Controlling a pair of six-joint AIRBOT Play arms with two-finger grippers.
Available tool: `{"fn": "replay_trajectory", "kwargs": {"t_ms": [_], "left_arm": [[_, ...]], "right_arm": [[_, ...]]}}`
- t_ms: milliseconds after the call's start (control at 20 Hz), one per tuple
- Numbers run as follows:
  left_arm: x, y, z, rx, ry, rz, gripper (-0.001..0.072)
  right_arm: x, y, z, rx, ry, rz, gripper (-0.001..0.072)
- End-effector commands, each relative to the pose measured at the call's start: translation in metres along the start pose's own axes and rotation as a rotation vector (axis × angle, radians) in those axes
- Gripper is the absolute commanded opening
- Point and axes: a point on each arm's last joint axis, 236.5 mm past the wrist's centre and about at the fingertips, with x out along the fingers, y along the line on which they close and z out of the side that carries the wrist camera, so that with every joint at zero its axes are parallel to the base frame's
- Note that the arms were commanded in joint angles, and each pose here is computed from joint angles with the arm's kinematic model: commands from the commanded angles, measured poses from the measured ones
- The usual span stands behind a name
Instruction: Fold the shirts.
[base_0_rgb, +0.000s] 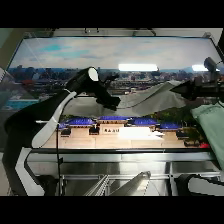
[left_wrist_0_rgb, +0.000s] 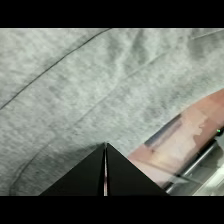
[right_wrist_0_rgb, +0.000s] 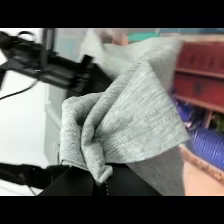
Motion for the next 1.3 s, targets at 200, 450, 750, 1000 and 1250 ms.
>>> {"fn": "replay_trajectory", "kwargs": {"t_ms": [200, 450, 750, 1000, 1250], "left_arm": [[0.041, -0.067, 0.039, 0.081, -0.02, -0.101, 0.002], [-0.076, -0.072, 0.054, 0.155, -0.159, -0.095, 0.0021], [-0.239, -0.008, -0.017, 0.032, -0.296, -0.04, 0.0022], [-0.331, 0.011, -0.091, -0.019, -0.407, 0.037, 0.0022], [-0.404, 0.008, -0.127, -0.051, -0.633, 0.165, 0.0023]], "right_arm": [[-0.019, 0.038, -0.021, -0.018, 0.076, 0.079, 0.0014], [0.008, 0.065, -0.004, 0.02, 0.019, 0.091, 0.0014], [0.164, 0.104, 0.017, -0.123, -0.092, -0.022, 0.0014], [0.338, 0.086, -0.051, -0.125, 0.064, -0.065, 0.0014], [0.445, 0.081, -0.1, -0.212, 0.211, -0.003, 0.0507]]}}
